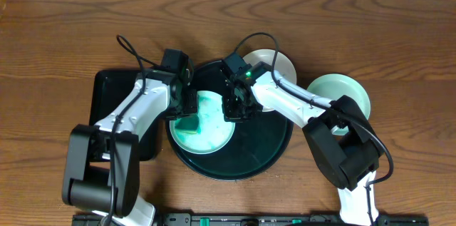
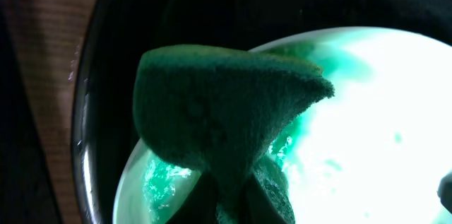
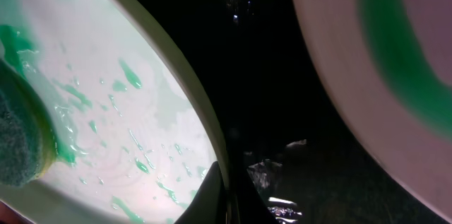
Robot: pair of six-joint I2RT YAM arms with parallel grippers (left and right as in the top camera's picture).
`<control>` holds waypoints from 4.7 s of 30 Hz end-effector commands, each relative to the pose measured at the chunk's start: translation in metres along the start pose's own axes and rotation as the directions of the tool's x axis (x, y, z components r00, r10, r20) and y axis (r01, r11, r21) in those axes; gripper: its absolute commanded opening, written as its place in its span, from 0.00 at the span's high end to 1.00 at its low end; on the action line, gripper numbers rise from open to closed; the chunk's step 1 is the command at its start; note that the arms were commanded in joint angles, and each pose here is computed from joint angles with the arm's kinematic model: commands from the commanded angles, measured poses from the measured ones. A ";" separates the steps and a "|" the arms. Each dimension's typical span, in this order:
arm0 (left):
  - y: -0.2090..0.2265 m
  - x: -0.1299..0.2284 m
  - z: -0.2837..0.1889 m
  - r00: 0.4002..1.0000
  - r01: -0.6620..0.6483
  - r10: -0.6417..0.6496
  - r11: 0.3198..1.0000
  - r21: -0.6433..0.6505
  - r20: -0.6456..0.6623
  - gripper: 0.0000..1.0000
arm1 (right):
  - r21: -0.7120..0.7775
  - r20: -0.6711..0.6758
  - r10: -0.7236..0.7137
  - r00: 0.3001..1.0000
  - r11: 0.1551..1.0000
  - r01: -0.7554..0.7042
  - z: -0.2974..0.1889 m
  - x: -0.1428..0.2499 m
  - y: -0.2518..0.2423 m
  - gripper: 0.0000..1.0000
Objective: Clean dirty plates on tray and stack at the side
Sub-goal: 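Scrub the held white plate with the sponge in the left gripper, then lift the sponge away and move the left gripper to the small tray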
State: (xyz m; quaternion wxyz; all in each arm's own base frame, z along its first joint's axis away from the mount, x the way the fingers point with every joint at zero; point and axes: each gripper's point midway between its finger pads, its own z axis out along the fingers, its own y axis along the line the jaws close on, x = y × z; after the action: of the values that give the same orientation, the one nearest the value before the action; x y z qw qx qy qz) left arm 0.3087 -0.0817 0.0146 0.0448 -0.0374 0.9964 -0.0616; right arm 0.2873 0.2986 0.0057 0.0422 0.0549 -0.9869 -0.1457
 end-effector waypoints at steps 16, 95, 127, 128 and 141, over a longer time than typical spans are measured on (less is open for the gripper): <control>-0.077 0.044 0.028 0.946 -0.220 0.294 0.888 0.403 -0.132 0.93 | 0.012 0.005 0.000 1.000 1.000 0.000 0.002 -0.005 -0.006 0.99; -0.045 0.078 0.006 0.902 -0.141 0.250 0.942 0.306 -0.352 0.93 | 0.011 0.006 0.000 1.000 1.000 -0.001 0.002 -0.005 -0.006 0.99; 0.032 -0.023 -0.002 0.976 0.204 -0.177 0.947 -0.247 0.128 0.93 | 0.010 0.008 0.000 1.000 1.000 0.000 0.002 -0.006 -0.006 0.99; 0.033 -0.021 -0.004 0.976 0.204 -0.177 0.946 -0.252 0.125 0.93 | 0.010 0.008 0.000 1.000 1.000 0.000 0.002 -0.006 -0.006 0.99; 0.008 -0.024 -0.059 0.963 0.216 -0.187 0.966 -0.142 0.193 0.93 | 0.009 0.009 0.000 1.000 1.000 0.000 0.002 -0.006 -0.006 0.99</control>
State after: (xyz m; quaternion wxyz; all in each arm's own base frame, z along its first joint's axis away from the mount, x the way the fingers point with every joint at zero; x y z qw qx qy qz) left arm 0.3073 -0.0746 0.0316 0.0545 -0.1309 0.9899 0.0101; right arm 0.2988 0.2917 0.0060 0.0294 0.0437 -0.9882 -0.1441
